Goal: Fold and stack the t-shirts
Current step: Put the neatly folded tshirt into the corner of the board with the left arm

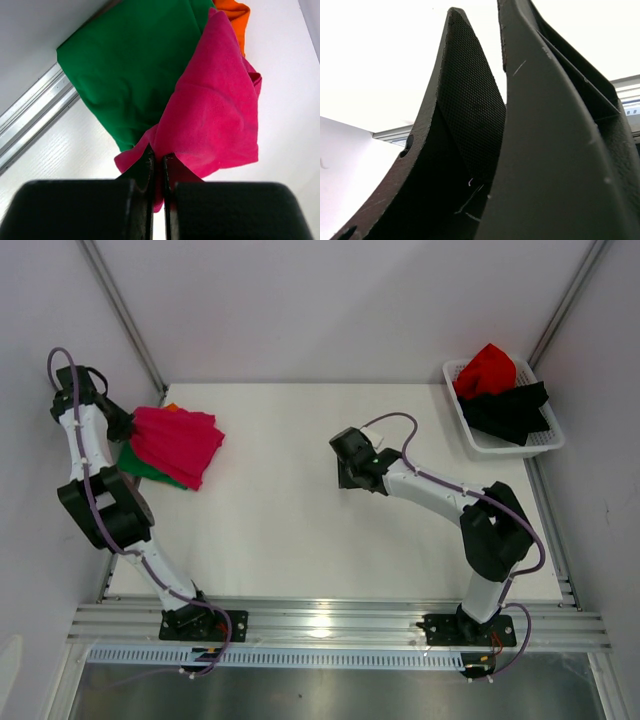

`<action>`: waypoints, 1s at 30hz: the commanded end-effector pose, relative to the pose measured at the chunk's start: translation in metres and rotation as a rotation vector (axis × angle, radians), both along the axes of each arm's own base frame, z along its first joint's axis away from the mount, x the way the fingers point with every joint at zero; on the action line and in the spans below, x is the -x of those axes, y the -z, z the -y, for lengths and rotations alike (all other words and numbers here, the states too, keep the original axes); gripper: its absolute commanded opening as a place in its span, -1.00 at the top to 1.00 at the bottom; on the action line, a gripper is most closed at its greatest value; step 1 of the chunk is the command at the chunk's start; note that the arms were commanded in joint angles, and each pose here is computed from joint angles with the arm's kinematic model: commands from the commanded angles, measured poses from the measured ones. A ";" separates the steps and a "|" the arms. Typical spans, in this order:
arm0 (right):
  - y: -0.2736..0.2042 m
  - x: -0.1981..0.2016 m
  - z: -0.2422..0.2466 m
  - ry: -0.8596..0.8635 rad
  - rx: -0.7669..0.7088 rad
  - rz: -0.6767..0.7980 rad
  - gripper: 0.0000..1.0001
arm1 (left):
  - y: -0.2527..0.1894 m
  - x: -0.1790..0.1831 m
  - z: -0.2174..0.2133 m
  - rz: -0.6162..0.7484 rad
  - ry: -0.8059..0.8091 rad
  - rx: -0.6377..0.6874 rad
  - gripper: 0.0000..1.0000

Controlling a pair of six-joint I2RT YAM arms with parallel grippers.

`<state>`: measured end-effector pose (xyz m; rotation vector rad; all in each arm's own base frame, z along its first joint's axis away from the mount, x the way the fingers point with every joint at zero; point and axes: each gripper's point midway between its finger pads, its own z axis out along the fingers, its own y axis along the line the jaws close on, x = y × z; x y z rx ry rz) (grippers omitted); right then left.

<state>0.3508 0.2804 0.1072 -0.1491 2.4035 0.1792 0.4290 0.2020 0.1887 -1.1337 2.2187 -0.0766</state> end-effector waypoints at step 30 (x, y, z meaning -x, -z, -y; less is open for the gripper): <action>-0.003 -0.004 -0.017 -0.033 0.023 0.001 0.23 | -0.080 0.019 -0.062 0.222 -0.281 -0.300 0.99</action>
